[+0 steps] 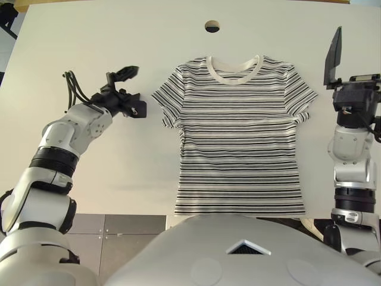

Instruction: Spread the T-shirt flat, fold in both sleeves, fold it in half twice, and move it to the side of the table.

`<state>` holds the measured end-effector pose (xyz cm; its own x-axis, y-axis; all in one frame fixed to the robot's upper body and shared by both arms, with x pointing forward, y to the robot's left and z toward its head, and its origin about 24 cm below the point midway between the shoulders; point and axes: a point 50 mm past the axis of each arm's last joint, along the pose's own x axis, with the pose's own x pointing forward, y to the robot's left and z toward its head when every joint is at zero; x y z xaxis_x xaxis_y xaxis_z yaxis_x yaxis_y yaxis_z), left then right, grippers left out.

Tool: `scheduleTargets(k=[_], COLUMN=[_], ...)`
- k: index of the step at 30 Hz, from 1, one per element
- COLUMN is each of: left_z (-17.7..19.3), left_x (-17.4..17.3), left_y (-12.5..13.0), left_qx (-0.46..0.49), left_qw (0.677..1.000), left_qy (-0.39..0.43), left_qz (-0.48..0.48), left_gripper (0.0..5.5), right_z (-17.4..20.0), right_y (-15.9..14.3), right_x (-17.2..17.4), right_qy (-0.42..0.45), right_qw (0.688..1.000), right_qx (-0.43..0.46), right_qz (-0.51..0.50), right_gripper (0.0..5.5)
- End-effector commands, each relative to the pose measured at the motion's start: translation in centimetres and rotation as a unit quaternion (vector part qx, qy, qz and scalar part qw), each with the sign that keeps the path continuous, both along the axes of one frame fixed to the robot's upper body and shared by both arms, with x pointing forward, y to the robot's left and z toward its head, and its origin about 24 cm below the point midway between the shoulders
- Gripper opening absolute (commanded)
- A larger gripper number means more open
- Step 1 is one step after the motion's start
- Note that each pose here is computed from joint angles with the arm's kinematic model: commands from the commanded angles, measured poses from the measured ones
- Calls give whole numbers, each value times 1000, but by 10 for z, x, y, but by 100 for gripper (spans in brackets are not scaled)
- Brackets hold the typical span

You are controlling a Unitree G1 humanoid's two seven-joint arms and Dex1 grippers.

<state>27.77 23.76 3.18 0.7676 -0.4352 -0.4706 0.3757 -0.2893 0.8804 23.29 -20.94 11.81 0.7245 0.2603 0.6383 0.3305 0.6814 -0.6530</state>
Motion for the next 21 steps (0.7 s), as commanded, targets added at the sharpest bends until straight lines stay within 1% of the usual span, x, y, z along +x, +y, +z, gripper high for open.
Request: scheduleTargets(k=[1,6,12,16,18,21], left_z=[-30,-36,-43,-45,-46,-48], left_x=[-25,-15,-13,-8,-10,-15], left_y=[-15,-12,-23,-20,-17,-13], left_qx=[0,9,1,6,8,14], left_qw=[996,997,997,997,997,997], left_qy=[84,69,77,70,72,77], left_qz=[-39,-14,-31,-17,-13,-11], left_gripper=[458,458,458,458,432,373], right_z=[-1,-4,-7,-8,-9,-9], right_y=[4,5,4,4,3,4], right_x=[-1,-1,1,1,1,2], right_qy=[5,10,15,16,17,16], right_qw=[1000,1000,1000,1000,1000,1000], right_qx=[-10,-9,-7,-8,-8,-8], right_qz=[4,8,4,3,3,5], right_gripper=[409,409,409,409,408,408])
